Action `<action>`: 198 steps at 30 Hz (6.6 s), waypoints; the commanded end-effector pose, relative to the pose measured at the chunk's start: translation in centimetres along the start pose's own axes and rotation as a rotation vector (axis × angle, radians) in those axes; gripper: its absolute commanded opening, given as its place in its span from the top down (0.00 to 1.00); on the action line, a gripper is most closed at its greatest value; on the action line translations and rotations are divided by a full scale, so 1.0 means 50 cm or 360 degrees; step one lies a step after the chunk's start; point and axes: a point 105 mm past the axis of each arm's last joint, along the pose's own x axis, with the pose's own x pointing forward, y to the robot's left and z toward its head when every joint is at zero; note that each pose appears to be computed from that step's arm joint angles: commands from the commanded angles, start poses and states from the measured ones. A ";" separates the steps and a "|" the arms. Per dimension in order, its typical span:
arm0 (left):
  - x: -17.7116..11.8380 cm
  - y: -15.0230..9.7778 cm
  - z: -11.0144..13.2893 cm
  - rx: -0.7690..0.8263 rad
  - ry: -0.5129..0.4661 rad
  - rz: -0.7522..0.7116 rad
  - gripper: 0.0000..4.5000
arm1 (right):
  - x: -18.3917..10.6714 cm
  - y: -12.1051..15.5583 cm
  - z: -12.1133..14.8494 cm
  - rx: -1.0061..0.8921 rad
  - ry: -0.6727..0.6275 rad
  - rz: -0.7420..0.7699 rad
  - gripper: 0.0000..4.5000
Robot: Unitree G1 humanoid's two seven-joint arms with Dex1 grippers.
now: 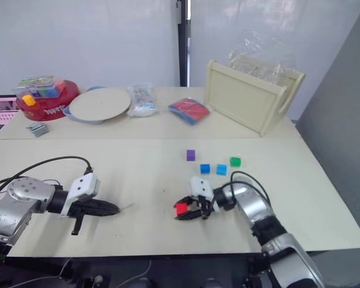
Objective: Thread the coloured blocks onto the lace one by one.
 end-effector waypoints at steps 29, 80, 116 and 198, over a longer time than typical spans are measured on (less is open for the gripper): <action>0.017 0.023 -0.037 0.0138 -0.0022 0.0191 0.42 | 0.027 0.016 0.042 0.0098 -0.0109 -0.0349 0.74; 0.057 -0.025 0.050 0.0071 0.0055 -0.0224 1.00 | 0.073 0.045 0.033 0.0059 -0.0078 -0.0148 0.74; 0.159 -0.048 0.108 0.0134 -0.0009 -0.0257 1.00 | 0.100 0.039 0.048 -0.0058 -0.0034 -0.0064 0.74; 0.244 -0.048 0.108 0.0244 -0.0223 -0.0181 0.21 | -0.068 0.047 0.029 -0.0028 0.0104 -0.0349 0.00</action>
